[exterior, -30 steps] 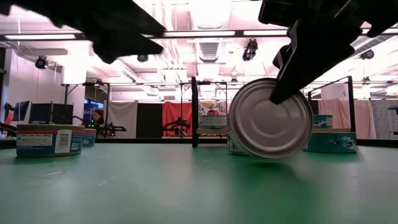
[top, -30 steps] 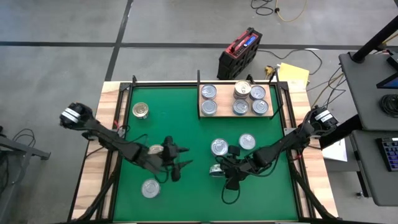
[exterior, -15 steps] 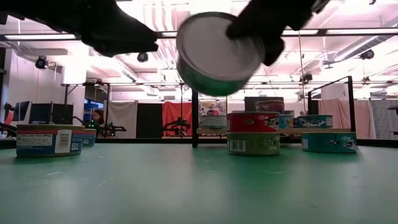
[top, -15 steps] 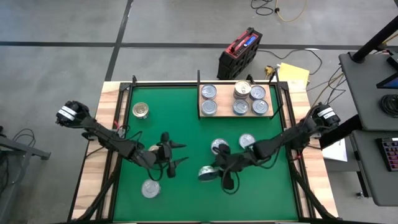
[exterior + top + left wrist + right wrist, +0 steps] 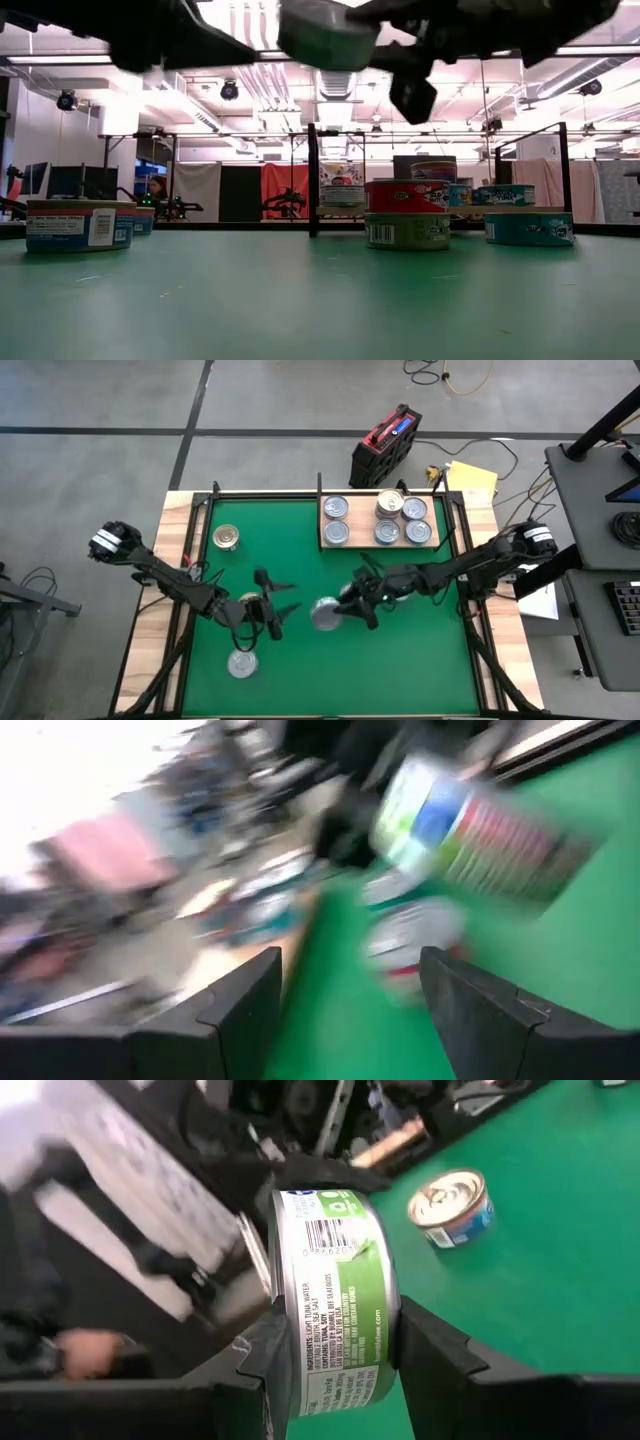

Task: Stack canned seafood by type on shelf
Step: Stack the green tuna can on top of the green tuna can on the shelf

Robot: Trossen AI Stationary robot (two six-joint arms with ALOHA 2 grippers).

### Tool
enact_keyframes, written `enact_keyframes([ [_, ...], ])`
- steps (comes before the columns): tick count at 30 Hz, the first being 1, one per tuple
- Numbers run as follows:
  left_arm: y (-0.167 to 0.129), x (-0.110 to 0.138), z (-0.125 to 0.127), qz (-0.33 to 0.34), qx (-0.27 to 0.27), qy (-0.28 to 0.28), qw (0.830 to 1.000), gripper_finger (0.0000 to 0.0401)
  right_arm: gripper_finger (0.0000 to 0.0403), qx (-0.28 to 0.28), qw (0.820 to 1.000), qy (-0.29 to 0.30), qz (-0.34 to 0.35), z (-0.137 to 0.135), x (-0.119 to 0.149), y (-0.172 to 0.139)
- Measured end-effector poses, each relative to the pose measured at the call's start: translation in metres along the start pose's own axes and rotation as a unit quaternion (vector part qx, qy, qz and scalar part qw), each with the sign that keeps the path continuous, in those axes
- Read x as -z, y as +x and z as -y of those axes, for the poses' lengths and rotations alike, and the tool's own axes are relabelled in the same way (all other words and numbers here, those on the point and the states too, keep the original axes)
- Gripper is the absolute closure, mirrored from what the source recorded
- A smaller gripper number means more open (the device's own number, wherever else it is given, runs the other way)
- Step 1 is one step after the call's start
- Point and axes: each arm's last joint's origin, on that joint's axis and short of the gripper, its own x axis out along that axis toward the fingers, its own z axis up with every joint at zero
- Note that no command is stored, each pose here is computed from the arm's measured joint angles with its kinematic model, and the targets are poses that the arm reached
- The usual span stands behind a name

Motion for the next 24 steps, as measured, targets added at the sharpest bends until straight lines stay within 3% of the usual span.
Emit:
enact_keyframes([
  [4,0.002,-0.002,-0.007,-0.012,-0.042,0.065,0.997,0.0179,0.0273,0.006,0.997,0.068,0.021,0.02,-0.006,-0.025],
  [9,0.011,-0.008,-0.019,-0.018,-0.069,0.077,0.994,0.0179,0.0273,-0.018,0.987,0.158,0.02,0.039,-0.015,-0.052],
  [15,0.021,-0.019,-0.021,-0.015,-0.069,0.147,0.987,0.0179,0.0273,-0.034,0.972,0.232,0.007,0.055,-0.023,-0.066],
  [19,0.029,-0.032,-0.016,0.0,-0.051,0.212,0.976,0.0179,0.0273,-0.045,0.961,0.271,-0.01,0.06,-0.026,-0.068],
  [24,0.046,-0.038,-0.005,-0.007,-0.042,0.316,0.948,0.0179,0.0273,-0.058,0.956,0.286,-0.011,0.057,-0.033,-0.067],
])
